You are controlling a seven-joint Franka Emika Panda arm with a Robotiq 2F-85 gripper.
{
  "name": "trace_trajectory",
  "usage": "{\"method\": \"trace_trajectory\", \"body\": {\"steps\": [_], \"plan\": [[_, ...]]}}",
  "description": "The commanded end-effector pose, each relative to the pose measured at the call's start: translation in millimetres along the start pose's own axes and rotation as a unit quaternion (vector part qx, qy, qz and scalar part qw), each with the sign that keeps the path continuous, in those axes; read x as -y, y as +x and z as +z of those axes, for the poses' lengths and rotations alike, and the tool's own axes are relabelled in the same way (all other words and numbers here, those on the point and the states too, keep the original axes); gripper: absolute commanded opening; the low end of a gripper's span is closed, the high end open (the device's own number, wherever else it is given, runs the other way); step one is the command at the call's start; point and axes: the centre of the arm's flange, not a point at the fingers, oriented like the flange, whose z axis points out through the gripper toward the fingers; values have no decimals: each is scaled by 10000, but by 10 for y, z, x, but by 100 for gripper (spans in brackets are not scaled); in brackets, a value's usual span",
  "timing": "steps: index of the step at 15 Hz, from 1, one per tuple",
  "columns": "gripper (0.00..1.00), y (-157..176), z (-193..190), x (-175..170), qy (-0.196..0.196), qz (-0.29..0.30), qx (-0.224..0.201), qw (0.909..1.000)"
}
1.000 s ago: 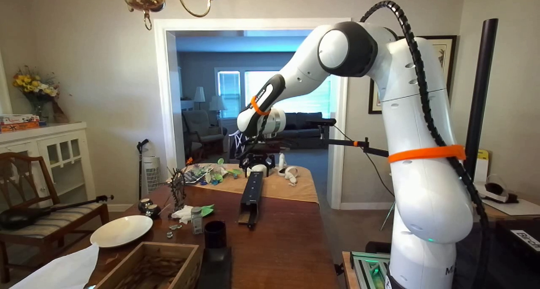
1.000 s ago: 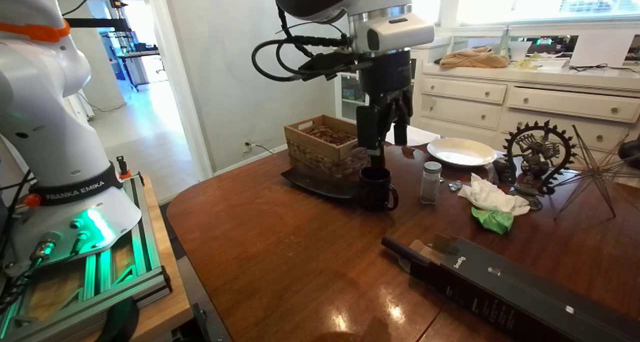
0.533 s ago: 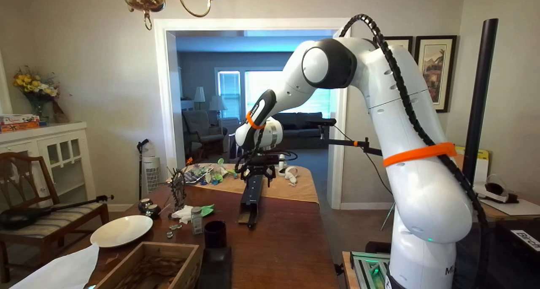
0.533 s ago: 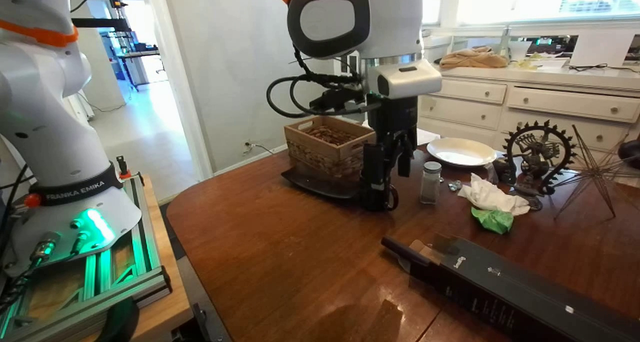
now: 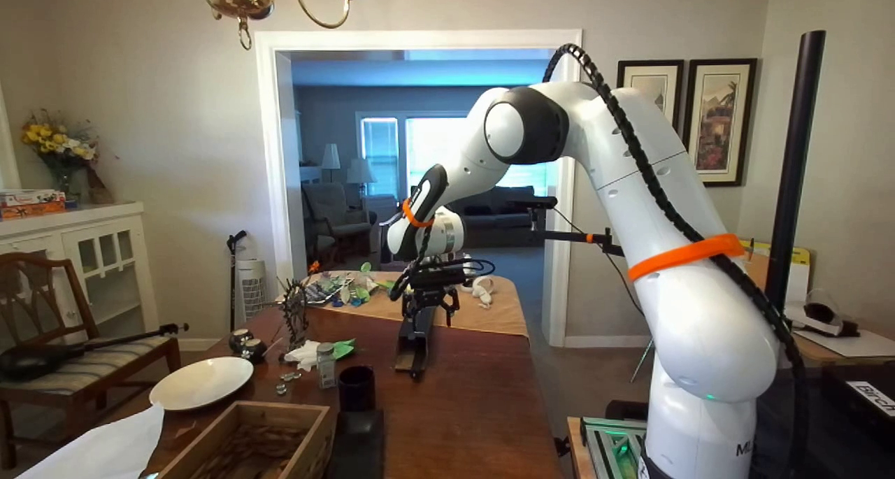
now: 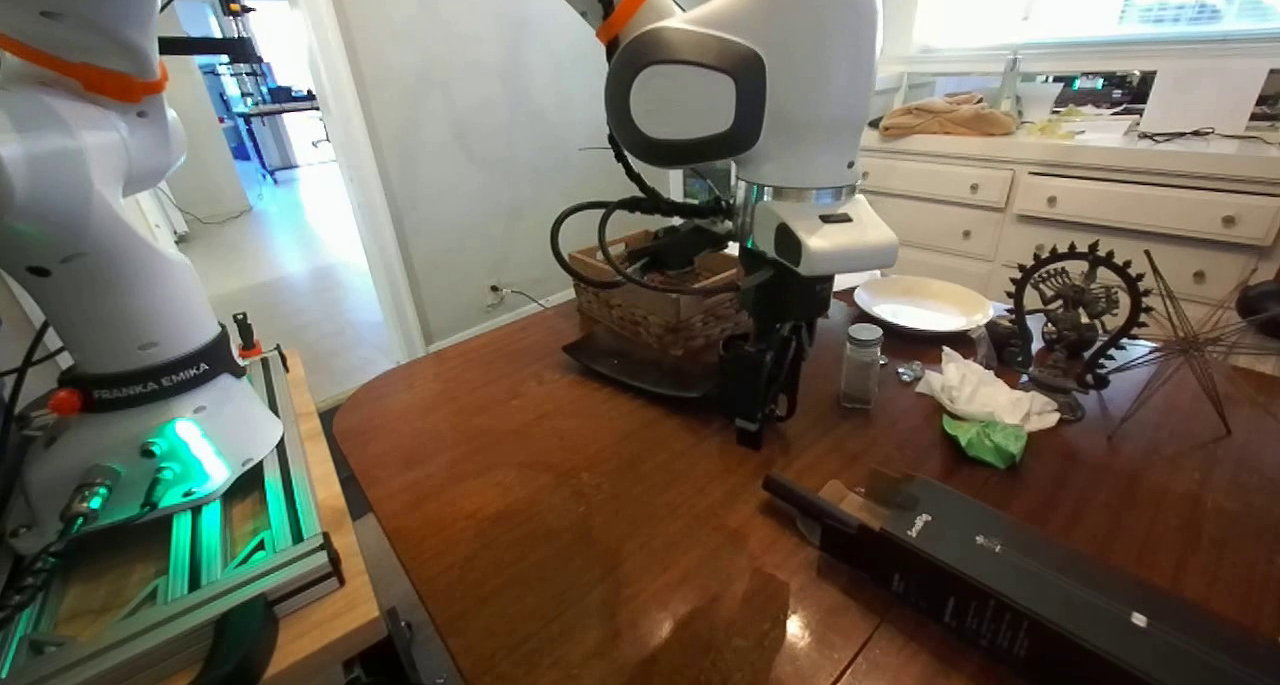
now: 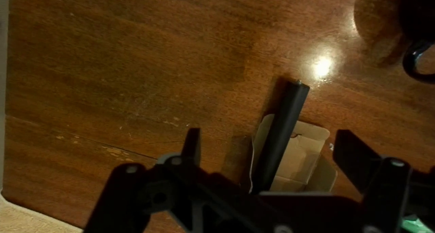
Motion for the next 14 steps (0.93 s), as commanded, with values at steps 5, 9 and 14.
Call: {"method": "trace_trajectory", "body": {"steps": [5,9,14], "plan": [[100,148,323,-19,406,380,-469,9974],[100,200,414,-62,570,645,-442,9953],[100,157,356,-83,413,566,-406,9967]]}}
